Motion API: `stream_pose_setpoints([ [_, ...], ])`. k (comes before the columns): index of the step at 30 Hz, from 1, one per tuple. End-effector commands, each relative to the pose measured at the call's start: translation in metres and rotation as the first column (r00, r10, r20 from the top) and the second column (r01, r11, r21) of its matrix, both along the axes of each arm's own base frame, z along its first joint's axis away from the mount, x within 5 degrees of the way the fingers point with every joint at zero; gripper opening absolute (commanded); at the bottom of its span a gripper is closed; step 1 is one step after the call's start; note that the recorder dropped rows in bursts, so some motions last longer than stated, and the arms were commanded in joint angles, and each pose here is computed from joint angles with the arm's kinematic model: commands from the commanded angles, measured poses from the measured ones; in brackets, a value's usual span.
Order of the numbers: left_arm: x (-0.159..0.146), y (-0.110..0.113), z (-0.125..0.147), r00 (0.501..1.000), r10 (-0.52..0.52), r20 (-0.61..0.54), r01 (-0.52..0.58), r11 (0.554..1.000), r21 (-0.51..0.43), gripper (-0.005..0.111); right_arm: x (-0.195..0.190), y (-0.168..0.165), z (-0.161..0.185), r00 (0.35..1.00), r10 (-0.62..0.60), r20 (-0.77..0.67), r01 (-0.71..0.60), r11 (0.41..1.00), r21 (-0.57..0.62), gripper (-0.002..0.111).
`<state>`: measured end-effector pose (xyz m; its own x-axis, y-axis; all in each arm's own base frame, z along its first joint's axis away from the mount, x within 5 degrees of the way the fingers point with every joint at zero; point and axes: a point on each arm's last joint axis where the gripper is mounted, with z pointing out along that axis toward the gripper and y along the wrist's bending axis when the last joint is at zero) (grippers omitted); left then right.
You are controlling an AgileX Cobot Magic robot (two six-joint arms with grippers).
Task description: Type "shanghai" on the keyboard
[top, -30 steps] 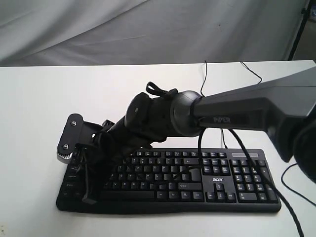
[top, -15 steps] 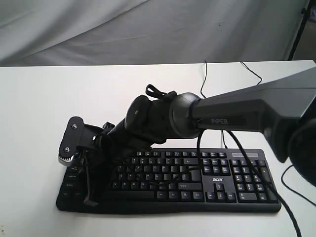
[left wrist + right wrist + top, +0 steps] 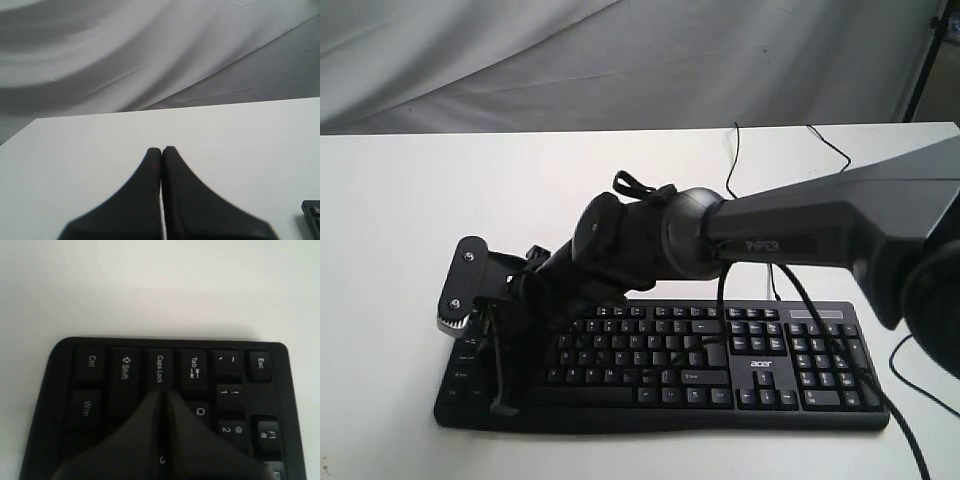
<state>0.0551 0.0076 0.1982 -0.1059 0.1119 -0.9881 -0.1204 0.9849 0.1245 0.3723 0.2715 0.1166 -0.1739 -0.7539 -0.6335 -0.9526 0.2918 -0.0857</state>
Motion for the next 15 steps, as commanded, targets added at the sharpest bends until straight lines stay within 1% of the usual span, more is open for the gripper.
stream_pose_setpoints([
  [1,0.0005,-0.0002,-0.0017,1.000,-0.004,-0.005,0.004,1.000,-0.004,0.001,-0.0007,-0.0002,0.0270,0.999,0.004,0.047,-0.005,1.000,0.023,0.000],
  [12,0.0005,-0.0002,-0.0017,1.000,-0.004,-0.005,0.004,1.000,-0.004,0.001,0.0000,-0.0012,0.0287,0.999,0.000,0.053,-0.001,1.000,0.022,0.000],
  [15,0.0005,-0.0002,-0.0017,1.000,-0.004,-0.005,0.004,1.000,-0.004,0.001,0.0005,-0.0026,0.0281,0.998,0.012,0.063,-0.013,1.000,0.006,0.000],
])
